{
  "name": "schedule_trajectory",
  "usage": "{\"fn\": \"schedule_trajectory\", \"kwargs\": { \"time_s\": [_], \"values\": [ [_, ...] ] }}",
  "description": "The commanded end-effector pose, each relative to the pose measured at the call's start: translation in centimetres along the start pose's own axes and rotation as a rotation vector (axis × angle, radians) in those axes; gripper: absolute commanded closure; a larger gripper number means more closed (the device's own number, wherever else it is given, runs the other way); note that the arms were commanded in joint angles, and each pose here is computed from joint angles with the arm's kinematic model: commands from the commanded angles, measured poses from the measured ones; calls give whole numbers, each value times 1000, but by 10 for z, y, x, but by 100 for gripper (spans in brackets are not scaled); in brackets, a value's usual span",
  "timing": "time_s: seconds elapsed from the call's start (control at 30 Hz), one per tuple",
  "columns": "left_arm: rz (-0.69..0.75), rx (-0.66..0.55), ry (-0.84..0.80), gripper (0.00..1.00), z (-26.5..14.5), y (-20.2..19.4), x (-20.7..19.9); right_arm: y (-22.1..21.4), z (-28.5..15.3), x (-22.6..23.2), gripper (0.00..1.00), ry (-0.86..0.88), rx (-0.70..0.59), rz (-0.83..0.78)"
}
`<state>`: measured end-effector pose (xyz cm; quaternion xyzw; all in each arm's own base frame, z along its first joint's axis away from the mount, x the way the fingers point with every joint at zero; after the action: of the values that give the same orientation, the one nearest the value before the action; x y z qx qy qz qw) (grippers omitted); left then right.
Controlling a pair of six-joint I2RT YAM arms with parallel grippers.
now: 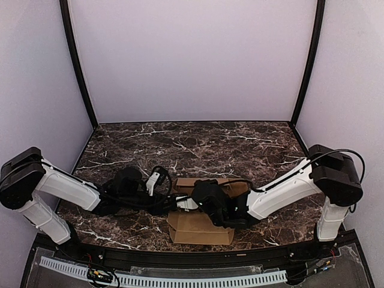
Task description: Fold the paper box
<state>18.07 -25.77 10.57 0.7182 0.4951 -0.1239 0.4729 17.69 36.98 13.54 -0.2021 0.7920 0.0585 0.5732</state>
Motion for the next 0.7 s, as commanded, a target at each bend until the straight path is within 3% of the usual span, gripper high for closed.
{"fn": "schedule_trajectory", "kwargs": {
  "time_s": [0.0, 0.5, 0.67],
  "values": [
    [16, -30, -2, 65, 1, 4, -6, 5, -6, 10, 100, -40, 7, -17],
    [119, -110, 107, 67, 3, -13, -8, 8, -16, 25, 100, -180, 39, -52],
    [133, -194, 148, 65, 0, -13, -8, 11, -20, 28, 100, -175, 35, -60]
  ]
}}
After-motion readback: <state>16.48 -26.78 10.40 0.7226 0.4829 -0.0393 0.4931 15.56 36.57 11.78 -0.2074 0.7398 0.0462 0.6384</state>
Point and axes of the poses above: each gripper's point midway between its finger pads, its own z axis out along the fingers, its own x axis along the line the jaws close on, y = z × x, the point moved 8 cm from there along -z, back along the fingers, and after that the axes turned 11 degrees about -z, right-handed, at the moved point
